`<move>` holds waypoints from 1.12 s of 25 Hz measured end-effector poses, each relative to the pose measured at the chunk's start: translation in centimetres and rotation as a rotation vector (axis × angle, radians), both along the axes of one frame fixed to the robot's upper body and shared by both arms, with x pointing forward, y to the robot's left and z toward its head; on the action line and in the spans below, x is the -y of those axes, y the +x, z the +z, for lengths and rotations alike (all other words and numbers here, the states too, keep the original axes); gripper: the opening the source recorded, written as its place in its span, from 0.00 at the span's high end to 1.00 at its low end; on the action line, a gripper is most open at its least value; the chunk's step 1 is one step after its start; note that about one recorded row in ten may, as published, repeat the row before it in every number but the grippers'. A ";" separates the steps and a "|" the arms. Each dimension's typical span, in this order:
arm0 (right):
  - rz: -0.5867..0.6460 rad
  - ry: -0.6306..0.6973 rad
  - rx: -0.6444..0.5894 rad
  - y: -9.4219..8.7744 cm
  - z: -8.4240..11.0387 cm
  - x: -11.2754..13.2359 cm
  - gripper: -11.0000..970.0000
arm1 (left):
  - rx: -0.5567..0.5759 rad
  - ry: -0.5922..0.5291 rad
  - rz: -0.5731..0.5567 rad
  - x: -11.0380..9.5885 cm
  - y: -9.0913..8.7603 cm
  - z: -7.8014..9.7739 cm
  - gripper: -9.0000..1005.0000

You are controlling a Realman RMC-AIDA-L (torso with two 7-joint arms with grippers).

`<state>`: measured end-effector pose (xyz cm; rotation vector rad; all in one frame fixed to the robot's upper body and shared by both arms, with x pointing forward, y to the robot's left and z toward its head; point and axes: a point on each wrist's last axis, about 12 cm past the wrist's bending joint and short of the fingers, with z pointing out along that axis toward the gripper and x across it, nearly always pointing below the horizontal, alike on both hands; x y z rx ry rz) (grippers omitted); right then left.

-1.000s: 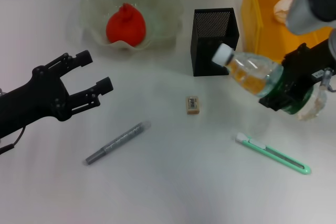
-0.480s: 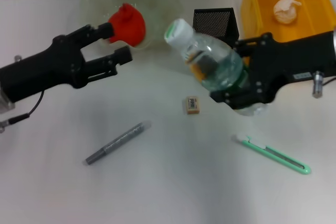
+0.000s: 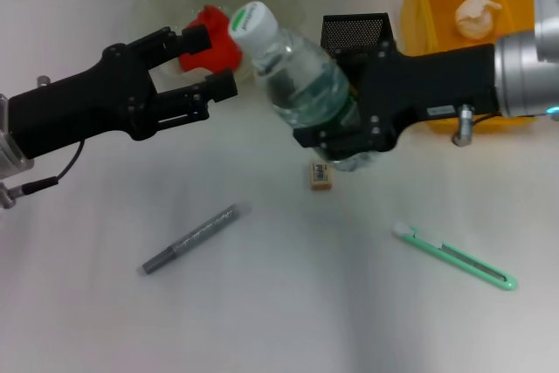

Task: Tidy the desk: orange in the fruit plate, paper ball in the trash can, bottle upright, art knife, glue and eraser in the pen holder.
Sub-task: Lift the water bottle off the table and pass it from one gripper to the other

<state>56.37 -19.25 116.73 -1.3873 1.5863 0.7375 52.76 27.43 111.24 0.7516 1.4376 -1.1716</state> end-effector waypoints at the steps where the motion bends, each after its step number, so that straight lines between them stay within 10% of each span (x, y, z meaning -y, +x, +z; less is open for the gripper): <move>1: 0.017 0.015 0.002 0.3 -0.2 -0.4 0.22 | 0.001 -0.002 -0.002 0.1 0.0 0.0 0.15; 28: 0.095 0.186 0.026 1.3 -3.6 -3.6 0.22 | 0.020 -0.089 -0.004 0.4 -0.2 0.6 0.16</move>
